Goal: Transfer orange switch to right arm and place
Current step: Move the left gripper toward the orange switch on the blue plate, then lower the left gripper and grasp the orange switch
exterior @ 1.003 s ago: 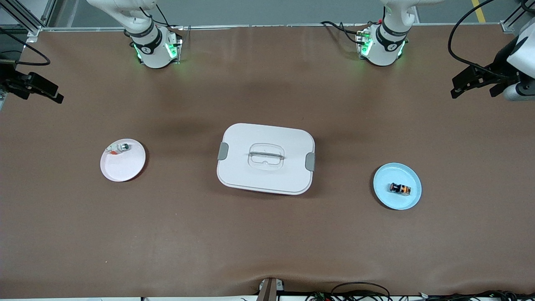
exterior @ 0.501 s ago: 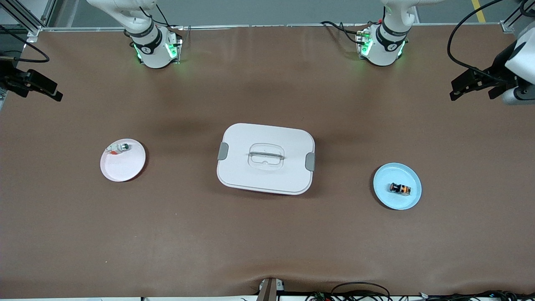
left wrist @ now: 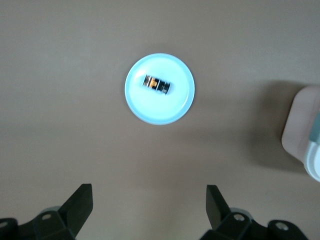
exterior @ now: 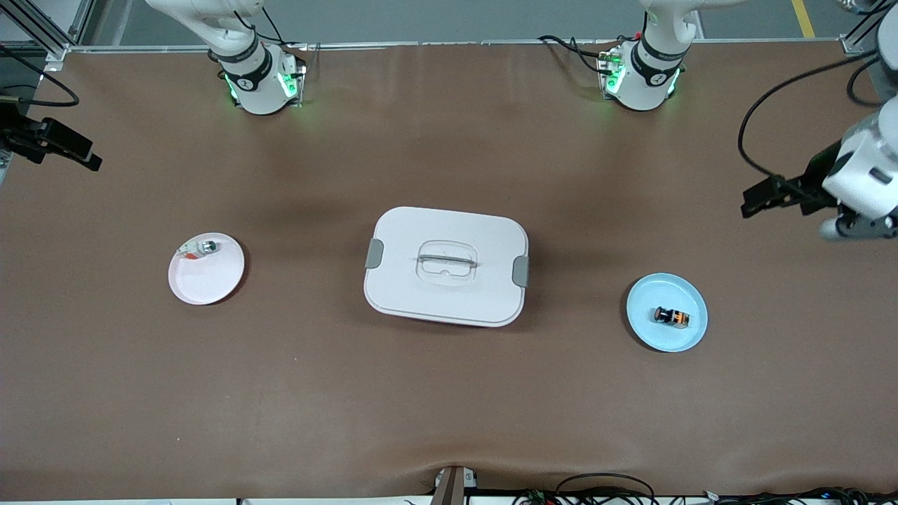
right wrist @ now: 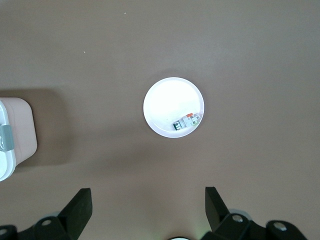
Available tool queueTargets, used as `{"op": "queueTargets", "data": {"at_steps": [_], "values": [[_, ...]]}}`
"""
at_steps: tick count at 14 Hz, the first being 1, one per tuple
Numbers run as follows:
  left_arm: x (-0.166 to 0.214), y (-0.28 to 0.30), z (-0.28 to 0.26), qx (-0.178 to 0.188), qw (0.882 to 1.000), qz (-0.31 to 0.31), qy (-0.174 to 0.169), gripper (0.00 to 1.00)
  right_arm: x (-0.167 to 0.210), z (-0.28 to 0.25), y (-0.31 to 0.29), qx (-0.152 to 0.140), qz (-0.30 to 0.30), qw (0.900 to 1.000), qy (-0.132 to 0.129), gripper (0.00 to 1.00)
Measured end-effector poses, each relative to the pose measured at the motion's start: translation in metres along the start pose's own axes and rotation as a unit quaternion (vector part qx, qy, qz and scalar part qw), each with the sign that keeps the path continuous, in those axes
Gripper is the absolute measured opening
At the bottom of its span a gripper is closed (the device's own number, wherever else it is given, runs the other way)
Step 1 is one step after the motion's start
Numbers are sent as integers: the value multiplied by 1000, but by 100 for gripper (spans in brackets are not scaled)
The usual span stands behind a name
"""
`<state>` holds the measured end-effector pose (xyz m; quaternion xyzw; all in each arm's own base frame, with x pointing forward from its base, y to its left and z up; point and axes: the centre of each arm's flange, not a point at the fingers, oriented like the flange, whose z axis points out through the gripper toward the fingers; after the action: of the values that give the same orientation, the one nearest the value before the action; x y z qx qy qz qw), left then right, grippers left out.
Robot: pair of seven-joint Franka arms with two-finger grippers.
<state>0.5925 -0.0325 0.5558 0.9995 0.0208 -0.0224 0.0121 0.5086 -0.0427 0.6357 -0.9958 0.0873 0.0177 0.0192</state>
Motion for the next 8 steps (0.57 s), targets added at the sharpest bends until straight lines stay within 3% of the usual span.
{"op": "queueTargets", "data": {"at_steps": [5,8], "values": [[45,2,91,-9,999,33,15,100,1,3,0,0,0,1000,5,100],[58,0,151,-13,997,67,42,100,1,2,-1,0,-1,1000,7,100]]}}
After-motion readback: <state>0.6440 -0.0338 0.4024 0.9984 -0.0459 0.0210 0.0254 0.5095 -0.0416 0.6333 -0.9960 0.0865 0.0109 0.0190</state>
